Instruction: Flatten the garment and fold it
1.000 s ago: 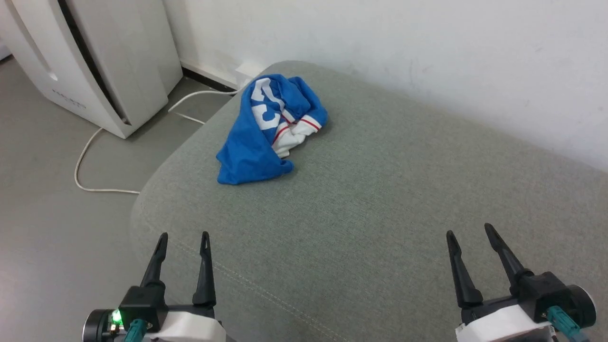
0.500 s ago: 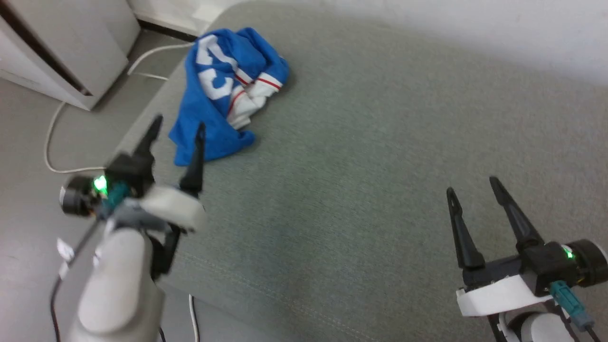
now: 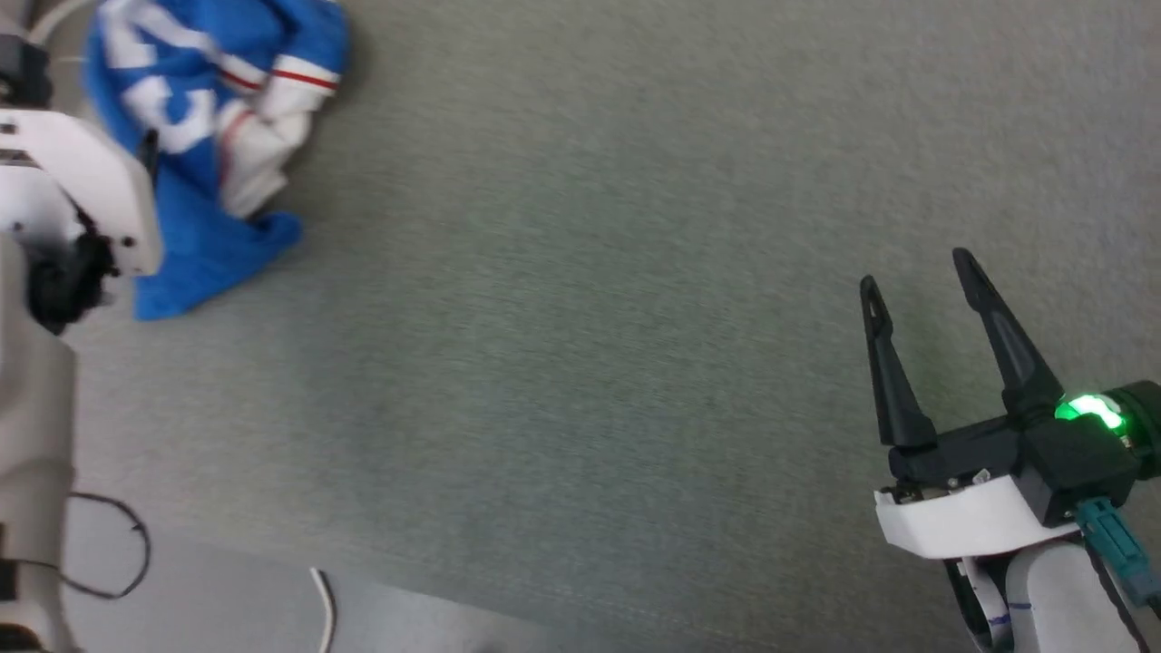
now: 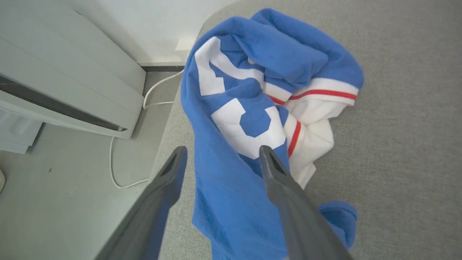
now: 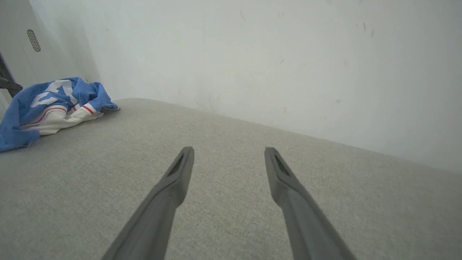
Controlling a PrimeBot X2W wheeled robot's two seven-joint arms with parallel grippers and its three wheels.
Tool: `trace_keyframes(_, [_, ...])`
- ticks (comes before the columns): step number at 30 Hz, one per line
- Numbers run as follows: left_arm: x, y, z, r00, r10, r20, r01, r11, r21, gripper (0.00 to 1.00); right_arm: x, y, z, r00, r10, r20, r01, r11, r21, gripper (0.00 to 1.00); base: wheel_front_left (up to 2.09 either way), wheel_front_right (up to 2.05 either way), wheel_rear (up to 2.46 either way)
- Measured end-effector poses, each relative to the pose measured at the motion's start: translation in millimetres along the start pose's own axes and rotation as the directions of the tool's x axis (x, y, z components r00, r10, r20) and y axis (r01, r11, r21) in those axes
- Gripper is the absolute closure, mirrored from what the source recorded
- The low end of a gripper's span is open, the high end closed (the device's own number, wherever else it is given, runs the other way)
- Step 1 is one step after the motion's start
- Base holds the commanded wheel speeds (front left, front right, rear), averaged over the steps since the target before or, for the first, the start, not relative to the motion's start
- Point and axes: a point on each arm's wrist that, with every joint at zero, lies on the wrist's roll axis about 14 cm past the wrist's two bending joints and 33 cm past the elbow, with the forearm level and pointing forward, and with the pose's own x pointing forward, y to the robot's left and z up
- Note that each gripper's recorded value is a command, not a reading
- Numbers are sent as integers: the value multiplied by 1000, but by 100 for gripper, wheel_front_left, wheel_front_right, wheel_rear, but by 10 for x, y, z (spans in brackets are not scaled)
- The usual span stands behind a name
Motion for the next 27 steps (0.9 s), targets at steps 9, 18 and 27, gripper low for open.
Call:
trace_keyframes(9, [443,-277,-833,901,-89,-425,60,995,-80,0,-214,-441,-347,988,-122,-99,121,992,-23,0,0,0,0])
trace_keyframes(18, [571,-363,-775,898,-141,-417,80,984,-162,100,-388,-607,-466,972,-177,-154,172,984,-46,0,0,0,0])
trace_keyframes(27, [369,87,145,1000,6,30,-3,997,-81,100,-457,-590,-151,977,-189,-101,182,981,-70,0,0,0,0])
